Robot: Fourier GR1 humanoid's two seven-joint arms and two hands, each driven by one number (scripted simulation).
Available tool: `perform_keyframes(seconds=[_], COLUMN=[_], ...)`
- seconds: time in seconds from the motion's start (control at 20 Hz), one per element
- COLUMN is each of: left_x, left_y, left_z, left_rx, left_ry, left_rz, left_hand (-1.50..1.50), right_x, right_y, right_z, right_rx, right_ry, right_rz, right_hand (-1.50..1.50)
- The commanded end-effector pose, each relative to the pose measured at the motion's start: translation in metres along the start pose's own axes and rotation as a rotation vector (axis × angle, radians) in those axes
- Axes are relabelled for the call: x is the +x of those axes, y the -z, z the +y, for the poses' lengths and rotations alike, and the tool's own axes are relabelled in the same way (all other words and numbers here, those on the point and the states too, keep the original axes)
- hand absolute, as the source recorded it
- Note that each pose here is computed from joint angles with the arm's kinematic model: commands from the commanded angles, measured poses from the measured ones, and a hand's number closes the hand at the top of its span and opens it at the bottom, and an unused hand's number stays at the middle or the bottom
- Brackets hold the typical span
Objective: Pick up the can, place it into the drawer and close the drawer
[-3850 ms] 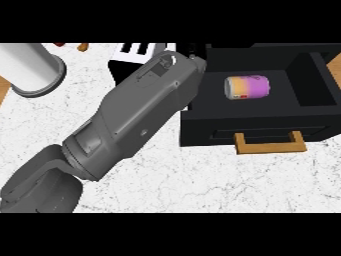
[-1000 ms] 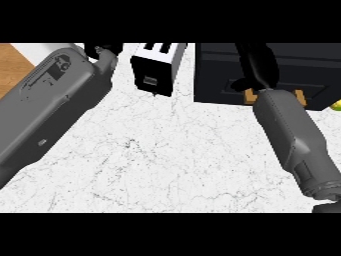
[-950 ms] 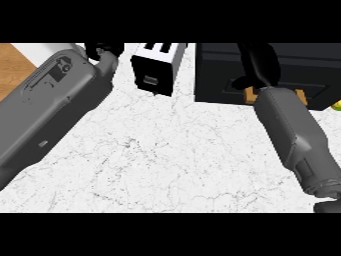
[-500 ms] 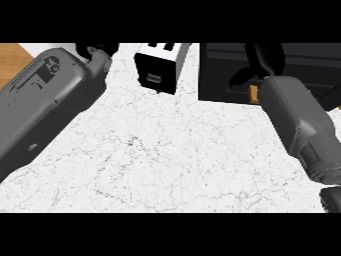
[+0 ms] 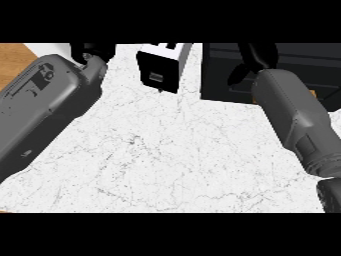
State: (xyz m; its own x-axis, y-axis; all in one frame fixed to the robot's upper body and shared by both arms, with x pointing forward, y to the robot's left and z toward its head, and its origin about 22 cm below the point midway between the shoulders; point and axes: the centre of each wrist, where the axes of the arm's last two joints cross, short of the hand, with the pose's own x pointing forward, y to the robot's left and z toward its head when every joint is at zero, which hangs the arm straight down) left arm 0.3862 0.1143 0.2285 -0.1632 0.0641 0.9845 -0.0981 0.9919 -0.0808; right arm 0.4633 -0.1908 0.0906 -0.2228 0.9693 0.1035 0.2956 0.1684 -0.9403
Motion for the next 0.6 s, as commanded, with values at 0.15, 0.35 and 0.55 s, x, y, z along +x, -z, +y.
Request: perform_keyframes(seconds=[0.15, 0.35, 0.55], left_x=[0.003, -0.002, 0.009], left_y=[-0.005, -0.003, -0.008], left_z=[0.002, 0.012, 0.014], left_rx=[-0.010, 0.005, -0.010], left_ry=[0.005, 0.006, -0.006], left_rz=[-0.016, 0.002, 0.005], left_hand=[-1.50, -1.50, -1.50], right_x=[0.015, 0.012, -0.003], right_y=[0.016, 0.022, 0.018], right_z=[-0.015, -0.026, -0.026], right_rx=[-0.072, -0.093, -0.107], right_ry=[0.439, 0.622, 0.671], right_rz=[0.093, 0.094, 0.105], right_hand=[-1.50, -1.50, -1.50])
